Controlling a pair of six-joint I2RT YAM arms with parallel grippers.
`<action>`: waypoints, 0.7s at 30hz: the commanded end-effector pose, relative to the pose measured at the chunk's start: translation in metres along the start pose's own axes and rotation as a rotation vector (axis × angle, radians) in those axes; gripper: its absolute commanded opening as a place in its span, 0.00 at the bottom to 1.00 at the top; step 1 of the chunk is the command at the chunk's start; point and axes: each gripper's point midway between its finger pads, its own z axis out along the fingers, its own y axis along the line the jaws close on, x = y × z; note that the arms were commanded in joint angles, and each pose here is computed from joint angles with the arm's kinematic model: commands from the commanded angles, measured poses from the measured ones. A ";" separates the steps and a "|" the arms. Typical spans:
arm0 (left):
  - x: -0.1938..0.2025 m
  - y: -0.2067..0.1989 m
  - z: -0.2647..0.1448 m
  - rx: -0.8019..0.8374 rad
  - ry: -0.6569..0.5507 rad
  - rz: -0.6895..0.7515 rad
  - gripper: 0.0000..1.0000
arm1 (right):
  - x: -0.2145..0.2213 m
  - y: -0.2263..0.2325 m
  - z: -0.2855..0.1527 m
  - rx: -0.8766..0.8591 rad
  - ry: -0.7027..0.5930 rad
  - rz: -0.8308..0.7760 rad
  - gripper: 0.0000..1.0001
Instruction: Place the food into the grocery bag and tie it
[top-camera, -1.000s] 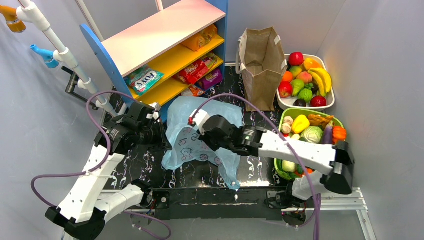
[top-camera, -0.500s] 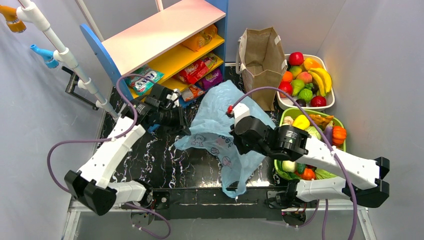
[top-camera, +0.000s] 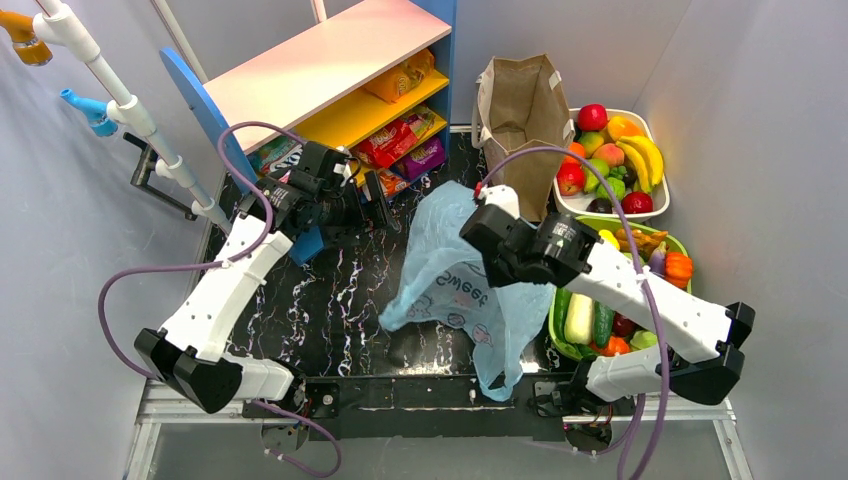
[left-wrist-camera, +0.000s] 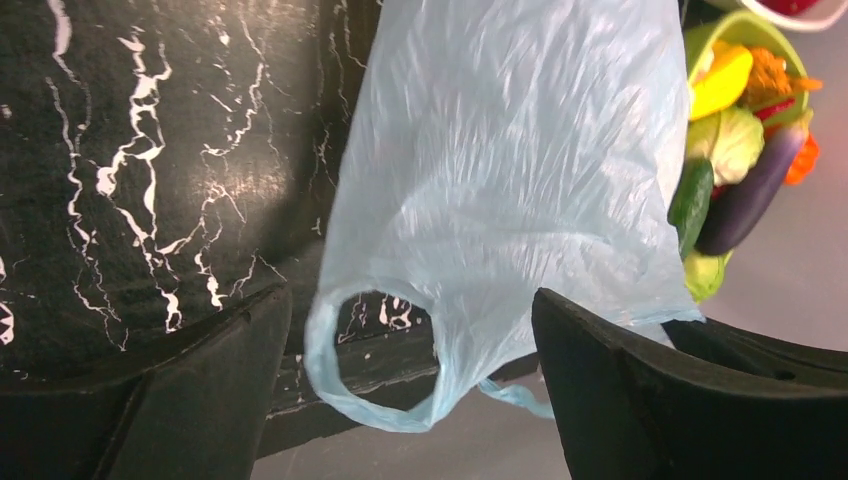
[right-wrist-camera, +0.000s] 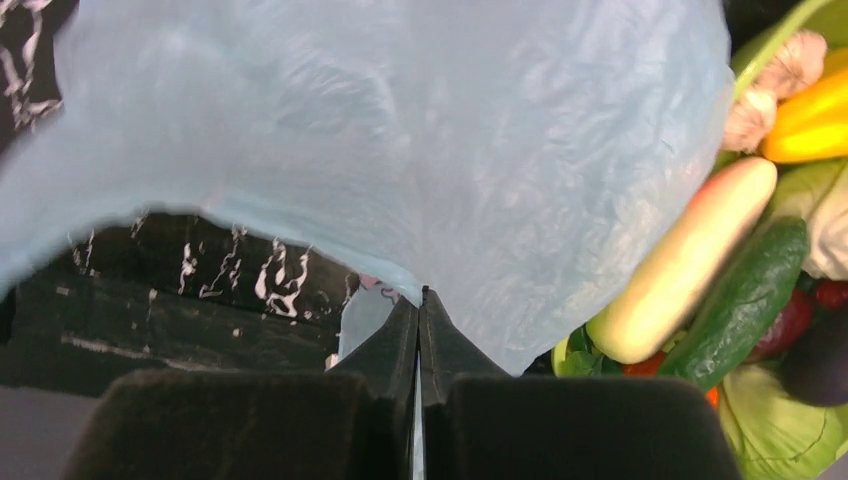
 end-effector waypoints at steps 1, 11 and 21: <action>-0.033 0.007 -0.012 -0.088 -0.171 -0.115 0.90 | -0.004 -0.025 0.000 0.000 0.045 0.108 0.01; -0.092 -0.003 -0.002 -0.087 -0.419 -0.206 0.90 | -0.039 -0.015 -0.010 -0.105 -0.045 0.147 0.01; -0.156 -0.010 0.064 -0.064 -0.663 -0.194 0.82 | -0.037 -0.030 -0.003 -0.058 -0.057 0.174 0.01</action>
